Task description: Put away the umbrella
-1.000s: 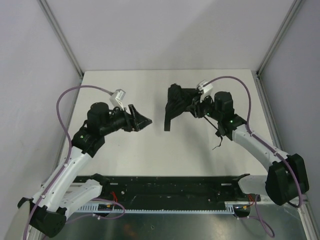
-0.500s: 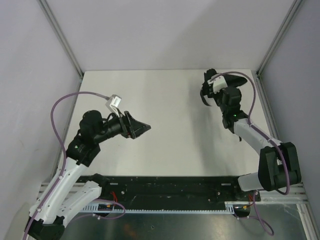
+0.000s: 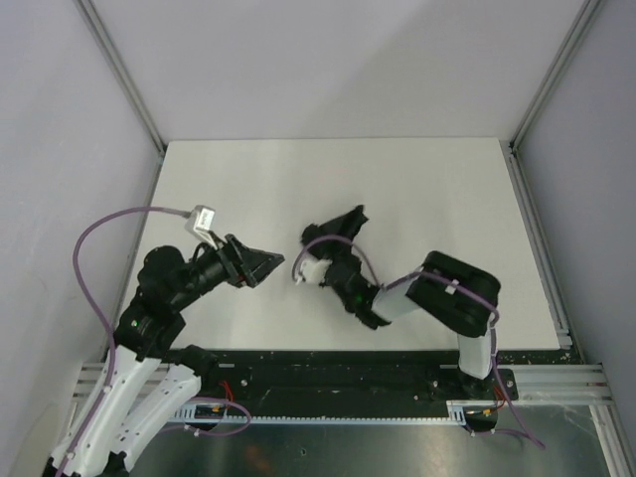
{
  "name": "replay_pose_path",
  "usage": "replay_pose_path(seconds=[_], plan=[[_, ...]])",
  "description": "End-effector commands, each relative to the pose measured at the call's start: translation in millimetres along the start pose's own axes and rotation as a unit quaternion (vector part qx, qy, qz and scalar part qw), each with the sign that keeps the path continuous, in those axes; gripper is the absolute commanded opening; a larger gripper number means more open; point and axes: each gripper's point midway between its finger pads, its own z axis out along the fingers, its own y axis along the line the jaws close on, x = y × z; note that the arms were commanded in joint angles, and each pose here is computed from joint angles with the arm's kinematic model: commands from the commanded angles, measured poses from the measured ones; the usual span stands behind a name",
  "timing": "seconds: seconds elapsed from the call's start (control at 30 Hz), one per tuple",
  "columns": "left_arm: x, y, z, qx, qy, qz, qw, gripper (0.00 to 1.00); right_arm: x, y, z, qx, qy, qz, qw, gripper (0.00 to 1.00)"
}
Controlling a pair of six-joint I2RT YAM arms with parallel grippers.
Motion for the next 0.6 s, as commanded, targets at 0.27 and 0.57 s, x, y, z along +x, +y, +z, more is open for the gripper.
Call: replay_pose_path(seconds=[0.27,0.57], plan=[[41,119,-22,-0.284,-0.024,-0.165,0.944,0.97,-33,134,-57,-0.156,-0.061,0.097,0.981,0.0],[90,158,14,-0.278,0.12,-0.292,0.907,0.99,-28,158,-63,-0.273,-0.069,0.13,0.951,0.0]])
